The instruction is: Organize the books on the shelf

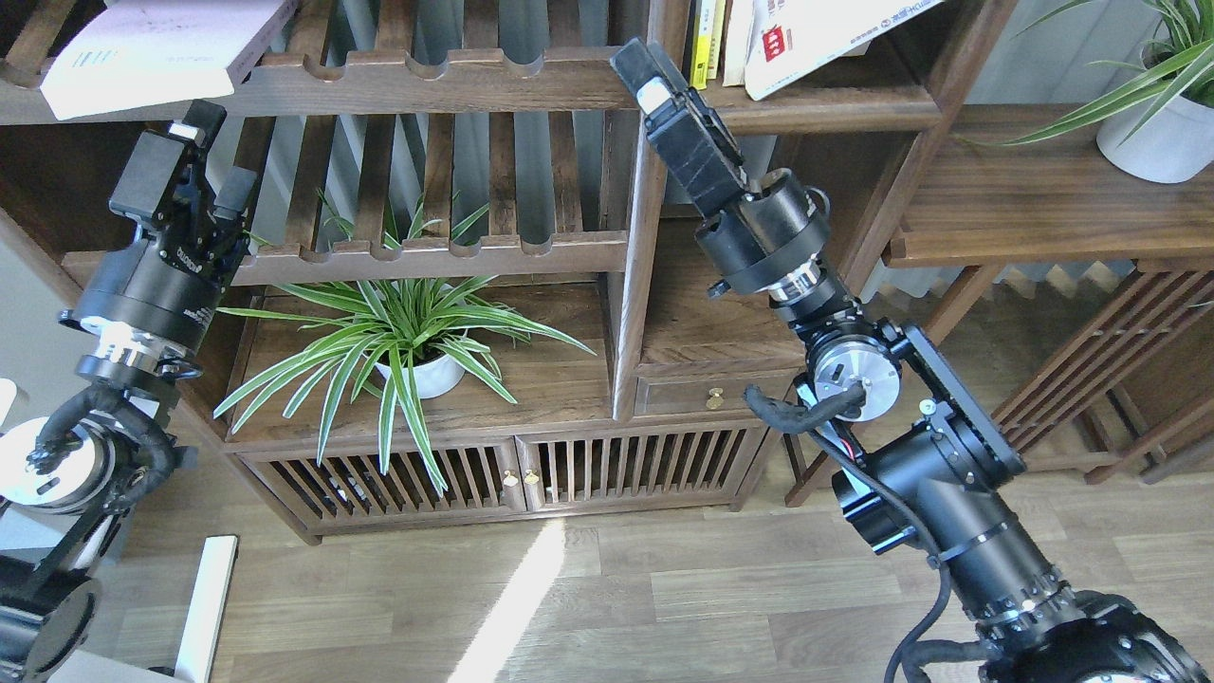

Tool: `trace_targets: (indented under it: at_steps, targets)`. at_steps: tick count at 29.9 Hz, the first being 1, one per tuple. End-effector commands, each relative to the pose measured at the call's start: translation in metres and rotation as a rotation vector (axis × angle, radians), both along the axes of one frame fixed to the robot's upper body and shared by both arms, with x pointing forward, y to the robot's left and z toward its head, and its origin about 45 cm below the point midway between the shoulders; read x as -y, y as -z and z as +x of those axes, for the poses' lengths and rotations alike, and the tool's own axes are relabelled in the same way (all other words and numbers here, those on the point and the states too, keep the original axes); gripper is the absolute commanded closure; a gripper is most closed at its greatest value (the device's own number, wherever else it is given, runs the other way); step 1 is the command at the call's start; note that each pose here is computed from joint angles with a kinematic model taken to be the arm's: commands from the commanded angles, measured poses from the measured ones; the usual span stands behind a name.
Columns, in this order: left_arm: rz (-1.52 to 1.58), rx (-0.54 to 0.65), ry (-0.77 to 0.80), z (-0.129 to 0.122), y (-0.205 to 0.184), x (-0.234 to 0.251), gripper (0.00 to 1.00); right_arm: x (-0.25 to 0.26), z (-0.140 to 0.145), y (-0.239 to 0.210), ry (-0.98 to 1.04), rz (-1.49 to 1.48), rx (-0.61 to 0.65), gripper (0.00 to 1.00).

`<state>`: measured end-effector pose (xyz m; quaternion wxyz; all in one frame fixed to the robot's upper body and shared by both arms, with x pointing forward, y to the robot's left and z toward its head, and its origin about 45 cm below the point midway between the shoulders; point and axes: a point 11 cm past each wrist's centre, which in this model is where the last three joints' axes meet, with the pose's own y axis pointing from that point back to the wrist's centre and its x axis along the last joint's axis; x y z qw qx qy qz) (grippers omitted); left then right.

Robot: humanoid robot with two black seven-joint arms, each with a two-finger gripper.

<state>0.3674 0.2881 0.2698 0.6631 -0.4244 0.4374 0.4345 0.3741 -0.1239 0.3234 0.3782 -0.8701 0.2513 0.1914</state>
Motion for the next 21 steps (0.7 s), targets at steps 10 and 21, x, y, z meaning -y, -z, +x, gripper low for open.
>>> trace_targets:
  at_steps: [10, 21]
  targets:
    - [-0.081, -0.077, 0.038, 0.007, -0.015, 0.004, 0.07, -0.001, 0.001, -0.003, -0.002, 0.0, 0.007, 0.08]
    - [-0.138, -0.103, 0.038, 0.016, -0.03, 0.002, 0.09, -0.004, -0.002, 0.003, -0.011, -0.006, -0.005, 0.08]
